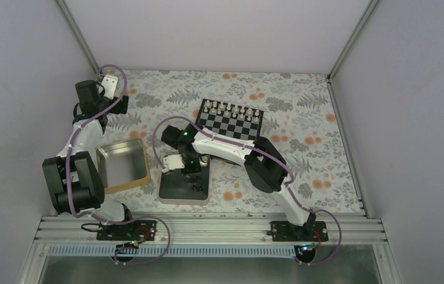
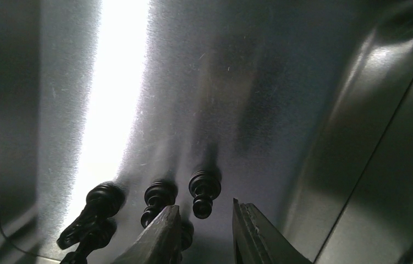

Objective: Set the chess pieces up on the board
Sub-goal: Pick up the chess piece from the storage box.

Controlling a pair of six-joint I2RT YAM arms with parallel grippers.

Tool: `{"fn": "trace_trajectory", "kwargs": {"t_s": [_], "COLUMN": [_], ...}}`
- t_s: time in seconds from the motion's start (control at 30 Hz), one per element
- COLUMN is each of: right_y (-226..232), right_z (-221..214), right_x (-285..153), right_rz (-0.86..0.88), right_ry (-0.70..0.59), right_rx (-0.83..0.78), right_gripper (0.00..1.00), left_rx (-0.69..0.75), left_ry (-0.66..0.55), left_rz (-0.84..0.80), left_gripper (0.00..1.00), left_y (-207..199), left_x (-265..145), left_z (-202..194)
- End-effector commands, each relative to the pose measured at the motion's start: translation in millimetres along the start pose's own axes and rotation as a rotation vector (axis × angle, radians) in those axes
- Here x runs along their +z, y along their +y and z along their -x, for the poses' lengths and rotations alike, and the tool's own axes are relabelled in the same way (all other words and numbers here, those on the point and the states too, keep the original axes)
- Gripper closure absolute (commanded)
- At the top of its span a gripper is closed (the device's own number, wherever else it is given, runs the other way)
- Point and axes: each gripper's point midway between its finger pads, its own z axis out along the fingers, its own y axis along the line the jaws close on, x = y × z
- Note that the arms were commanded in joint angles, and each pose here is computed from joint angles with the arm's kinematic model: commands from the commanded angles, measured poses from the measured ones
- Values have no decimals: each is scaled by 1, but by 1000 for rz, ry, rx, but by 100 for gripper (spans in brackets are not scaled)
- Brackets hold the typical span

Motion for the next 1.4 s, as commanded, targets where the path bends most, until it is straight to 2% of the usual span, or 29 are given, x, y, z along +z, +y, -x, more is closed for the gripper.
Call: {"fn": "trace_trajectory", "kwargs": {"t_s": [0.0,0.17,0.33,0.63,0.87,1.0,1.13,1.37], "right_y": [2,-1,-1,-3,-2,-7,-22,-71], "right_z": [-2,-1,-3,-5,-3,-5,-6,-33], "right_x": [11,13,17,20,9,-13,-53,-111], "right_rz": [14,4,11,7,11,-10,-61,-209], "right_ry": [12,11,17,23,5,-13,-59,-89], "right_rx": [8,6,4,7,9,19,50,133], "right_gripper": [74,74,82,83,92,94,94,94], "left_rx": [-9,-11,-13,-14,-15,-14,-13,-11], "left_ry": [-42,-44,-46,-44,-50,-51,-55,-58], "left_rz": [2,-1,-2,-7,-9,-7,-5,-3], "left_gripper": [0,0,0,0,0,0,0,0], "left_y": [2,2,2,1,2,3,4,5], "left_x": [-7,-7,-7,-8,-9,-9,-10,-9], "left_z": [9,10,10,8,10,12,14,16]}}
